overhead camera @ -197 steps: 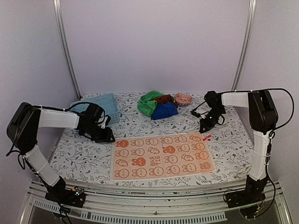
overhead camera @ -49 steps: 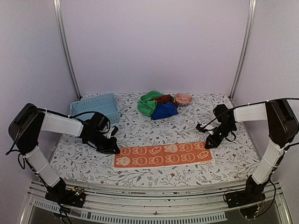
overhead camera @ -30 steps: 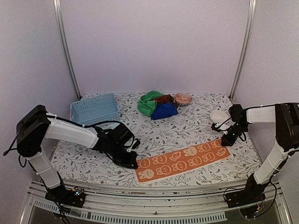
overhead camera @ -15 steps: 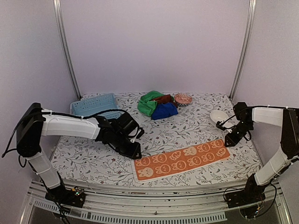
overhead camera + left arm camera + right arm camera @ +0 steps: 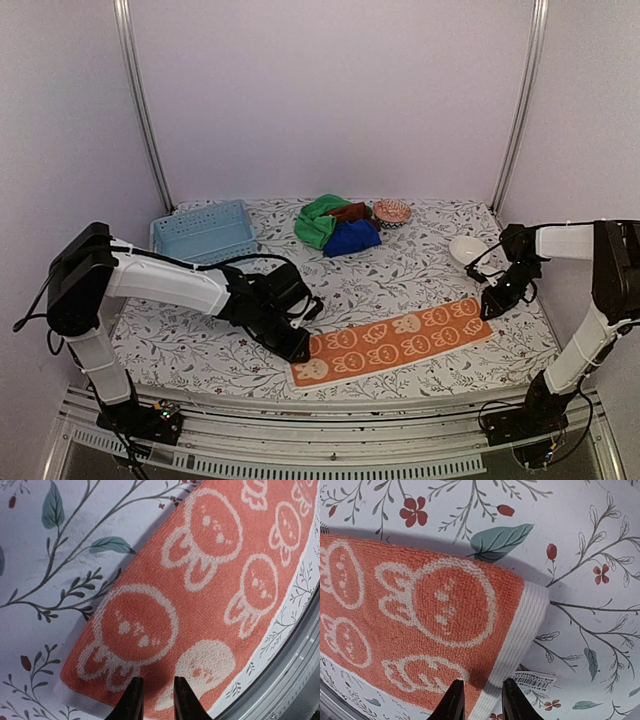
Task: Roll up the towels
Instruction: Adjust the towel at the center of the board.
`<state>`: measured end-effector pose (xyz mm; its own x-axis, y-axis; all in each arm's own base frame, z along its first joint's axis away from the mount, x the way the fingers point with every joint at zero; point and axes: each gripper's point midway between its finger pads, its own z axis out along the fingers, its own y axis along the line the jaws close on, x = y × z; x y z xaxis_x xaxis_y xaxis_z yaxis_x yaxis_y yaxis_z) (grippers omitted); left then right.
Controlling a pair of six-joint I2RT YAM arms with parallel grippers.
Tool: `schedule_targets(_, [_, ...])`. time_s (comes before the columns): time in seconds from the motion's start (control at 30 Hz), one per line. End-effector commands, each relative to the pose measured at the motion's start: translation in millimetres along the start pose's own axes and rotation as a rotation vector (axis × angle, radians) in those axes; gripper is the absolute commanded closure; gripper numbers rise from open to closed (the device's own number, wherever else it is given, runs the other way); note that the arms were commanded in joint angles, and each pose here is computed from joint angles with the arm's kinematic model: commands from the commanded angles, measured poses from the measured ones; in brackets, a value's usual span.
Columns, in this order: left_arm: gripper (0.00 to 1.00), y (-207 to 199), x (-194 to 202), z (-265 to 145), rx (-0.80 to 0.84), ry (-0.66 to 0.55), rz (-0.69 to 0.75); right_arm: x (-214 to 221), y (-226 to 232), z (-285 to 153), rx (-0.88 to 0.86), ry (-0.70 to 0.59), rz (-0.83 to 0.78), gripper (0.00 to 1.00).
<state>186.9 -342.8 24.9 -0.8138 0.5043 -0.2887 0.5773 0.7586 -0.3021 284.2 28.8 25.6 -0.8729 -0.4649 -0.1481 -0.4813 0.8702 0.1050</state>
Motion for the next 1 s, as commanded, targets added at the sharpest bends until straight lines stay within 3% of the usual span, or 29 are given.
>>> schedule_targets(0.0, [0.76, 3.8, 16.5, 13.7, -0.006, 0.047, 0.028, -3.8, -5.4, 2.6, -0.005, 0.004, 0.050, 0.73])
schedule_targets(0.27, [0.77, 31.2, 59.9, 27.1, -0.076, 0.137, -0.035, -3.5, -12.5, 26.6, -0.019, 0.062, 0.039, 0.76])
schedule_targets(0.5, [0.80, 44.6, 94.4, 23.6, -0.087, 0.170, -0.126, -28.8, -15.7, 31.2, -0.042, 0.045, 0.026, 0.77])
schedule_targets(0.73, [0.83, 44.9, 108.0, 9.0, -0.073, 0.165, -0.192, -55.2, -4.0, 35.4, -0.040, 0.036, -0.039, 0.77])
schedule_targets(0.97, [0.83, 43.5, 100.3, 8.1, -0.076, 0.146, -0.189, -52.0, 1.4, 41.1, -0.056, 0.048, -0.027, 0.71])
